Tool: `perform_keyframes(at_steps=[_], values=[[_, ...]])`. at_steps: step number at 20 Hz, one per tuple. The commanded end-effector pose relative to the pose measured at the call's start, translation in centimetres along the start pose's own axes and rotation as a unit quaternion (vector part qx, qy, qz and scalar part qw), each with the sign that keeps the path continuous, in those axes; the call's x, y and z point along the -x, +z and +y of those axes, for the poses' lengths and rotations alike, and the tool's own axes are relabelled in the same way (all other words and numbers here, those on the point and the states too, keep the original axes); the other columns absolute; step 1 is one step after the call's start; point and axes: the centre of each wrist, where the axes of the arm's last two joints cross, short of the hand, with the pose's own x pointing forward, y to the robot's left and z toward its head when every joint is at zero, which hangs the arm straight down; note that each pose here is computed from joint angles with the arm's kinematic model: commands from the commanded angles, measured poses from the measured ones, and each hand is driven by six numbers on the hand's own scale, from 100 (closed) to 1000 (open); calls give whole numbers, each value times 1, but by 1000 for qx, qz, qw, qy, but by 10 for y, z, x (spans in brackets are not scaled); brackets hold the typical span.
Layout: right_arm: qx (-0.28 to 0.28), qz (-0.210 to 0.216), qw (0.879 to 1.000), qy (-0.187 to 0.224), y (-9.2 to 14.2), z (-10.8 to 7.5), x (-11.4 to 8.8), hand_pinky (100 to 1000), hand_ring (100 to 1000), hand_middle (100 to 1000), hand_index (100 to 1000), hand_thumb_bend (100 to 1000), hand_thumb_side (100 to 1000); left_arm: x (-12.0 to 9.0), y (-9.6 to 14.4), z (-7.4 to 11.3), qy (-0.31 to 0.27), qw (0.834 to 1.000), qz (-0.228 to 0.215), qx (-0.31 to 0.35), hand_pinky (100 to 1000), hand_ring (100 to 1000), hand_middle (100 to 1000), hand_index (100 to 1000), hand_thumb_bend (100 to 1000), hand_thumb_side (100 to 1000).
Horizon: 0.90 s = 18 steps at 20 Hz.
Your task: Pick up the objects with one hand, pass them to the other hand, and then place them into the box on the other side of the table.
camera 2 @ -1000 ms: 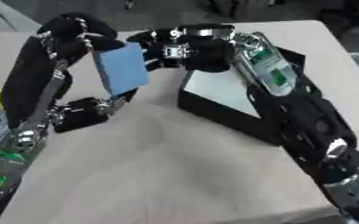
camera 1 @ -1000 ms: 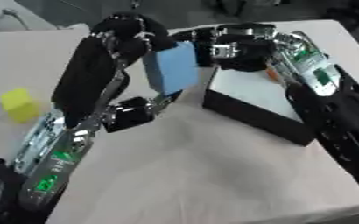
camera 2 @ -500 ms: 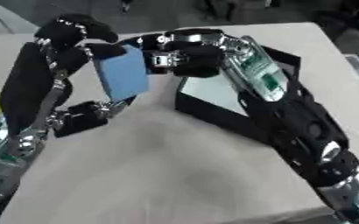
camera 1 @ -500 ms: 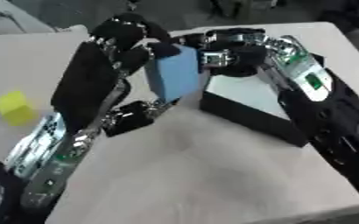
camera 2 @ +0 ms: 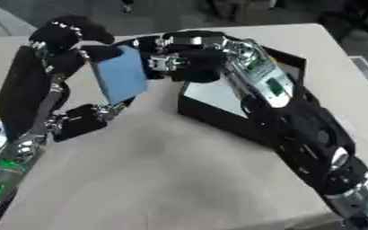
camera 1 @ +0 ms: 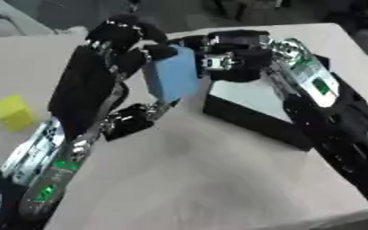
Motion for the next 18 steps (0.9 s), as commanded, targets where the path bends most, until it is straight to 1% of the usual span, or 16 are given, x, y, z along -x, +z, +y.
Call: perform_keyframes(at_steps=[1, 3, 10, 14, 18], values=[[-14, -15, 1000, 21, 0, 0, -16, 1000, 1000, 1000, 1000, 100, 607, 6, -2, 11, -19, 1000, -12, -18, 787, 710, 625, 600, 193, 100], [-21, -22, 999, 21, -2, 3, -18, 1000, 1000, 1000, 1000, 100, 628, 8, 0, 11, -23, 999, -12, -19, 786, 709, 625, 600, 193, 100], [-35, -38, 998, 21, -7, 8, -22, 1000, 1000, 1000, 1000, 100, 656, 10, -1, 11, -26, 999, -15, -22, 785, 709, 625, 599, 200, 100], [-38, -38, 998, 23, -8, 9, -23, 1000, 1000, 1000, 1000, 100, 665, 8, -4, 10, -22, 999, -17, -25, 785, 709, 624, 598, 201, 100], [-32, -29, 999, 32, -7, 7, -22, 1000, 1000, 1000, 1000, 100, 711, 6, -7, 9, -20, 999, -21, -28, 785, 710, 625, 598, 204, 100]])
